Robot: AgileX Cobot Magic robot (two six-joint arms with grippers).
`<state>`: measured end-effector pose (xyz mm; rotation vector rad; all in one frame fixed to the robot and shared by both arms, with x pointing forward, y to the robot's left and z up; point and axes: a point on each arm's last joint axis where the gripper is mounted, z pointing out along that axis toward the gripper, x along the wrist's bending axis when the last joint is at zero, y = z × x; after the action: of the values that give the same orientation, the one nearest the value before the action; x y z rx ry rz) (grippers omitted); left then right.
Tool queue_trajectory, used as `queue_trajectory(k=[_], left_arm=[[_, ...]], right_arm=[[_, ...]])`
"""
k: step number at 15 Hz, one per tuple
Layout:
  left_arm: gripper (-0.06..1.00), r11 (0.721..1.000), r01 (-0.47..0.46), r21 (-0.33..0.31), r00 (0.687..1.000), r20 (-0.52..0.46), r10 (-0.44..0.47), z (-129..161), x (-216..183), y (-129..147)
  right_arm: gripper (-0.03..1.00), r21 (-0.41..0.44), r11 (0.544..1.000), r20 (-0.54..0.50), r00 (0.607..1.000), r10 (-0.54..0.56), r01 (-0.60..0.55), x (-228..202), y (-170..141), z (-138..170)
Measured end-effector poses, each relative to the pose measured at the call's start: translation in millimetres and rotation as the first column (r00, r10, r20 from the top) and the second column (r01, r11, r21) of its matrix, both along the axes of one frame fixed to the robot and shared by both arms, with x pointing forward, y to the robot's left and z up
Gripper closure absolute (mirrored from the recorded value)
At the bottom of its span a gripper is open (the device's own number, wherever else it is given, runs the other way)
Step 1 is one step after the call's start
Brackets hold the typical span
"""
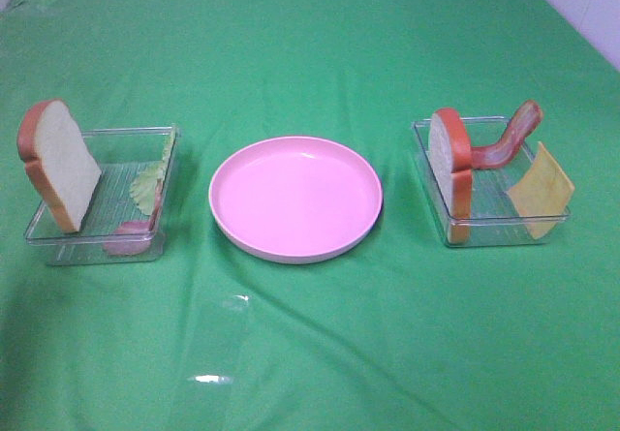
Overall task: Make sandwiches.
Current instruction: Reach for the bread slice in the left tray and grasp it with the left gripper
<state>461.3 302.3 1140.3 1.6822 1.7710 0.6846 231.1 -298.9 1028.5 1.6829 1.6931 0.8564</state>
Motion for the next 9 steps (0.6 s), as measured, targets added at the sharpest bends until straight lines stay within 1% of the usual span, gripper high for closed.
queue_trajectory(k=[1,2,4,6,7,9], left_arm=[[-0.04,1.000,0.001,-0.001,0.999,-0.035,-0.001,-2,12,0],[-0.04,1.000,0.003,-0.002,0.997,-0.082,-0.003,-5,33,1],[-0.04,1.000,0.004,-0.005,0.986,-0.167,-0.005,-21,70,1],[-0.04,1.000,0.008,-0.010,0.964,-0.264,-0.010,-50,105,2],[-0.04,1.000,0.022,-0.021,0.945,-0.327,-0.028,-73,123,1],[-0.04,0.996,0.042,-0.074,0.913,-0.401,-0.069,-110,144,-3]], right_arm=[[0.03,0.000,1.000,0.000,1.000,0.000,0.000,0,0,0],[0.03,0.000,1.000,0.000,1.000,0.000,0.000,0,0,0],[0.03,0.000,1.000,0.000,1.000,0.000,0.000,0,0,0],[0.03,0.000,1.000,0.000,1.000,0.000,0.000,0,0,0],[0.03,0.000,1.000,0.000,1.000,0.000,0.000,0,0,0],[0.03,0.000,1.000,0.000,1.000,0.000,0.000,0,0,0]])
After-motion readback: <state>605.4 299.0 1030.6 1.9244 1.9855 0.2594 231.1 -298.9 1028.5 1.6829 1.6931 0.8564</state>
